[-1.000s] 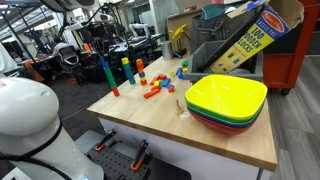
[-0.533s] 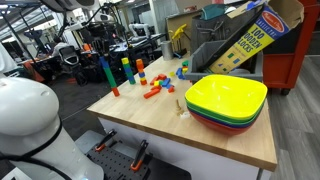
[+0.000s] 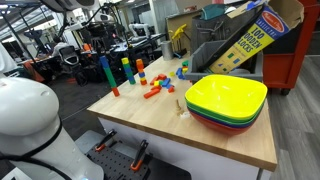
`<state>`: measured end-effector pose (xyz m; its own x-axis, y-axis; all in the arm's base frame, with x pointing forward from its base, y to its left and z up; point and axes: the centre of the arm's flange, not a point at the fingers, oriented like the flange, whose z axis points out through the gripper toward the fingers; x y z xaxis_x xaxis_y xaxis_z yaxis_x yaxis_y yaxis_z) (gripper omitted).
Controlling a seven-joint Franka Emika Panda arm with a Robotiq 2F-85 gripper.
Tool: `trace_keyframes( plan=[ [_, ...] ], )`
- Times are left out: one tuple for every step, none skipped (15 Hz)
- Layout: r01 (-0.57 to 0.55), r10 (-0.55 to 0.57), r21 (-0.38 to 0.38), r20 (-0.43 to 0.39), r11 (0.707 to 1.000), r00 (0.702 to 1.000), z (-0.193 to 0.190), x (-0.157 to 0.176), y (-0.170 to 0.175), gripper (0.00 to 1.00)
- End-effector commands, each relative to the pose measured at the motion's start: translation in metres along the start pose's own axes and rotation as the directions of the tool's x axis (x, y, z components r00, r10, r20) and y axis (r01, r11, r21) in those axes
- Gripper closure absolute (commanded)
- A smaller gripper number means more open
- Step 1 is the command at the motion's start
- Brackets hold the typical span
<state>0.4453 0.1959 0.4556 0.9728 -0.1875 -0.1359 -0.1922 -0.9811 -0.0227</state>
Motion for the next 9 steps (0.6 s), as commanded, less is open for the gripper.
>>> trace_keyframes(
  plan=[
    [-0.004, 0.004, 0.002, -0.004, 1.000, 1.000, -0.002, 0.003, 0.000, 0.00],
    [-0.002, 0.002, -0.003, -0.005, 1.000, 1.000, -0.001, 0.003, 0.001, 0.00],
    [-0.004, 0.004, -0.009, -0.008, 1.000, 1.000, 0.002, 0.003, 0.002, 0.00],
    [-0.004, 0.004, -0.014, -0.011, 1.000, 1.000, 0.004, 0.004, 0.002, 0.00],
    [-0.005, 0.005, -0.020, -0.011, 1.000, 1.000, 0.007, 0.005, 0.003, 0.00],
    [-0.006, 0.006, -0.024, -0.011, 1.000, 1.000, 0.009, 0.006, 0.004, 0.00],
    [-0.006, 0.005, -0.026, -0.011, 1.000, 1.000, 0.011, 0.006, 0.004, 0.00],
    [-0.007, 0.006, -0.028, -0.011, 1.000, 1.000, 0.012, 0.007, 0.004, 0.00],
    [-0.007, 0.007, -0.028, -0.011, 1.000, 1.000, 0.013, 0.007, 0.004, 0.00]
  ],
)
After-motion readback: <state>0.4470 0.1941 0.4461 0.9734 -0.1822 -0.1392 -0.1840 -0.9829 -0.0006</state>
